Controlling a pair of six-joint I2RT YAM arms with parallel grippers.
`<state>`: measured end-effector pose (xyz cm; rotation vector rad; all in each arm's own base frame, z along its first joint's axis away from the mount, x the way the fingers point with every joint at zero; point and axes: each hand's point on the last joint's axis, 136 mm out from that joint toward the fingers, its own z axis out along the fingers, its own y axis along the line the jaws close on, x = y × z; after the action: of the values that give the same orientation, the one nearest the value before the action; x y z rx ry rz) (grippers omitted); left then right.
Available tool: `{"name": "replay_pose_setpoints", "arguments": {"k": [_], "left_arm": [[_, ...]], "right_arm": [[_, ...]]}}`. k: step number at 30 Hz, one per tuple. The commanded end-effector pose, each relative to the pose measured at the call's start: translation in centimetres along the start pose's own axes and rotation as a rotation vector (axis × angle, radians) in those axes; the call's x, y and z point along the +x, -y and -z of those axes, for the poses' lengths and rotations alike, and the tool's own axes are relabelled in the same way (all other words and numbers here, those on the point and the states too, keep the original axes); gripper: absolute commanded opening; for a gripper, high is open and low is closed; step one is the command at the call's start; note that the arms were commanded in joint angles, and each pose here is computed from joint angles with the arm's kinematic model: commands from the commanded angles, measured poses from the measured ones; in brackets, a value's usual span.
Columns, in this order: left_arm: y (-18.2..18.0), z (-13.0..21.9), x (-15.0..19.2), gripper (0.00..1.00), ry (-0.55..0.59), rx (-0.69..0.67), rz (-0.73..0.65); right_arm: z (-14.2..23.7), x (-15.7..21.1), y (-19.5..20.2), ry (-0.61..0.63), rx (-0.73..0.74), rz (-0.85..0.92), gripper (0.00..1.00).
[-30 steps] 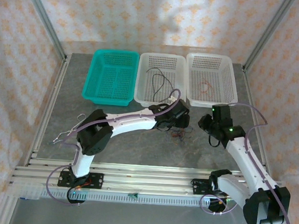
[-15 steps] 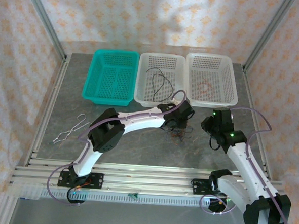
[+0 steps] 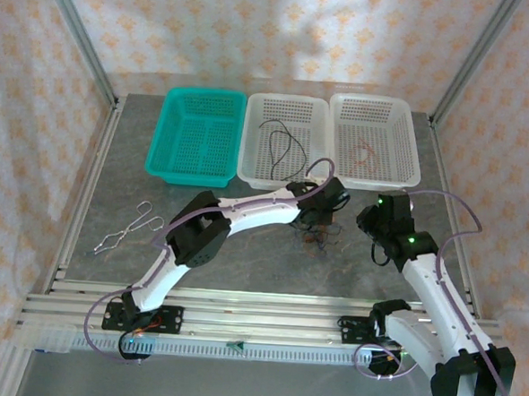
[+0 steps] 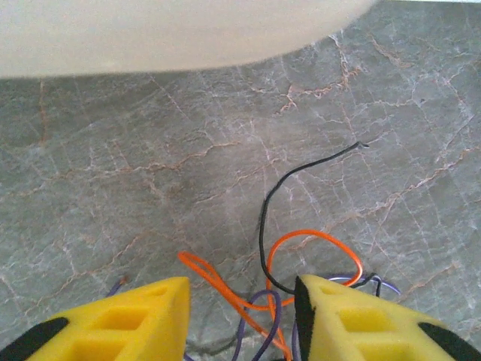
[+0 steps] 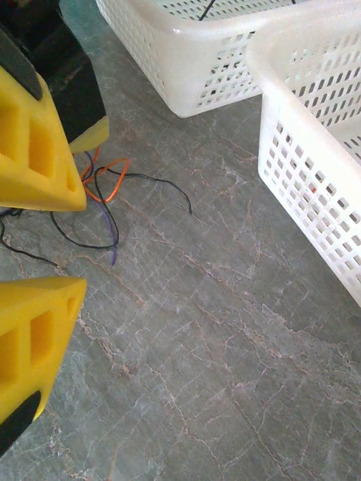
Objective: Untangle the cables
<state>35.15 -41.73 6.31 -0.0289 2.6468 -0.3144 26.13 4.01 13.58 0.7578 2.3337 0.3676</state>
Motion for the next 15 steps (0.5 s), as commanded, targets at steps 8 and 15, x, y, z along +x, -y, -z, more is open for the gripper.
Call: {"name": "replay_pose_setpoints", "arguments": {"k": [8,15], "left_arm": [[-1.6,-1.1,-1.0,0.28,0.013,-0.074,-0.005],[-1.3,-0.9,-1.1,0.14,0.02,-0.054,-0.019]], "right_arm": [[1.1,-1.7,-0.9,0.05,-0.004,0.016,0.29],[1.5,-2.5,-1.2,0.076,-0.001,0.017,0.29]]}}
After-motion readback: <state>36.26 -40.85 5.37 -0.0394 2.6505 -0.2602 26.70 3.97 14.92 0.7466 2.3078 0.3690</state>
